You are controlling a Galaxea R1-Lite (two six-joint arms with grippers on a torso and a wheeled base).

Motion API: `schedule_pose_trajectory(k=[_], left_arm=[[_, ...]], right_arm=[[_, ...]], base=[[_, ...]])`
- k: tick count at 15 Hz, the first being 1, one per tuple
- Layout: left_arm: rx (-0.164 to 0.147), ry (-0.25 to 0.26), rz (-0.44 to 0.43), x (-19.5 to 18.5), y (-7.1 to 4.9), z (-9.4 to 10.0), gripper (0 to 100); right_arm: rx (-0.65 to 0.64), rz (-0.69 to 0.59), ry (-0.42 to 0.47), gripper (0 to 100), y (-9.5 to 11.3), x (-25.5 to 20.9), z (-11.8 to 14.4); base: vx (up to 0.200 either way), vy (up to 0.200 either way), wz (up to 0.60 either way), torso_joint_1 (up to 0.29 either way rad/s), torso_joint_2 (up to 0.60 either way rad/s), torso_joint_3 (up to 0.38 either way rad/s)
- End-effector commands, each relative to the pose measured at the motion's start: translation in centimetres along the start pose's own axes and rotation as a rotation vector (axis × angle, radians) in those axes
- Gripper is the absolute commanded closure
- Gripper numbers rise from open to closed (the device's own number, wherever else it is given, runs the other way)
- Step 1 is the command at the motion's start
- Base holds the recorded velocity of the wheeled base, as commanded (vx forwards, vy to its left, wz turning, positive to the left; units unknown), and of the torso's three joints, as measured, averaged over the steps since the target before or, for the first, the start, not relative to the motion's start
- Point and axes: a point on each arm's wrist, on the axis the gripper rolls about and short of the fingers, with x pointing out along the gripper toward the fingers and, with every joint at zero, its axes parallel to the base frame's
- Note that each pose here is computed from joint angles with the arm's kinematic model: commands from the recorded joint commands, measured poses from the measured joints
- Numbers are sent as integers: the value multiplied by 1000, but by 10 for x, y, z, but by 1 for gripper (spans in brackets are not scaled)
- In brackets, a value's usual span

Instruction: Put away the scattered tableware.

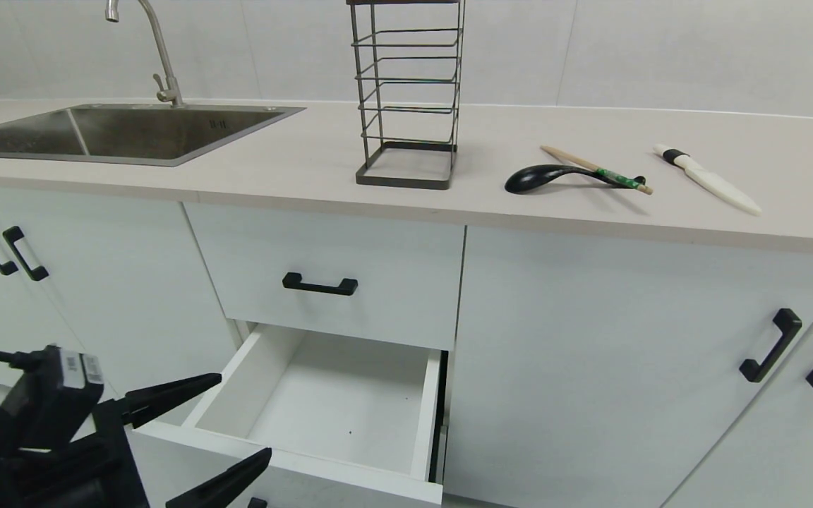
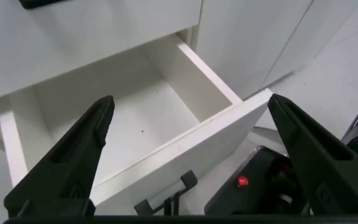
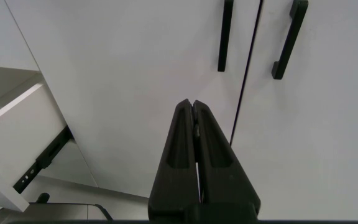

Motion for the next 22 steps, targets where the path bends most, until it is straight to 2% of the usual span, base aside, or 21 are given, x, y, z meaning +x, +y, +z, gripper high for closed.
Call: schedule_pose_trajectory(k=[1, 3, 4, 6, 7, 10, 12, 14, 15, 16, 17, 18, 19, 20, 22], left_arm=[[39, -100, 70, -23, -2, 3, 0], [59, -157, 120, -37, -3, 7, 0], [80, -212, 178, -54, -7, 8, 0], [118, -264, 233, -73, -16, 5, 0], [137, -293, 264, -86, -24, 0, 0], [140, -300, 317, -112, -46, -30, 0], [151, -322, 322, -120, -54, -43, 0], [146, -289, 343, -121, -55, -54, 0], [136, -273, 368, -120, -55, -55, 0], [109, -243, 408, -120, -53, -59, 0], [109, -243, 408, -120, -53, -59, 0], [47, -141, 570, -118, -53, -71, 0], [62, -154, 620, -121, -57, -76, 0], [63, -171, 631, -121, -57, -77, 0], [32, -174, 706, -122, -56, -78, 0]], right_arm=[[0, 0, 1, 100, 0, 0, 0], [0, 0, 1, 100, 0, 0, 0], [0, 0, 1, 100, 0, 0, 0], [0, 0, 1, 100, 0, 0, 0], [0, 0, 2, 100, 0, 0, 0], [0, 0, 1, 100, 0, 0, 0], [0, 0, 1, 100, 0, 0, 0], [0, 0, 2, 100, 0, 0, 0], [0, 0, 1, 100, 0, 0, 0], [0, 0, 1, 100, 0, 0, 0], [0, 0, 1, 100, 0, 0, 0], [0, 0, 1, 100, 0, 0, 0], [0, 0, 1, 100, 0, 0, 0], [0, 0, 1, 100, 0, 0, 0], [0, 0, 1, 100, 0, 0, 0]], base=[[0, 0, 0, 0, 0, 0], [0, 0, 0, 0, 0, 0], [0, 0, 0, 0, 0, 0], [0, 0, 0, 0, 0, 0], [0, 0, 0, 0, 0, 0], [0, 0, 0, 0, 0, 0], [0, 0, 0, 0, 0, 0], [0, 0, 0, 0, 0, 0], [0, 0, 0, 0, 0, 0], [0, 0, 0, 0, 0, 0], [0, 0, 0, 0, 0, 0], [0, 0, 0, 0, 0, 0], [0, 0, 0, 0, 0, 0], [0, 0, 0, 0, 0, 0], [0, 0, 0, 0, 0, 0]])
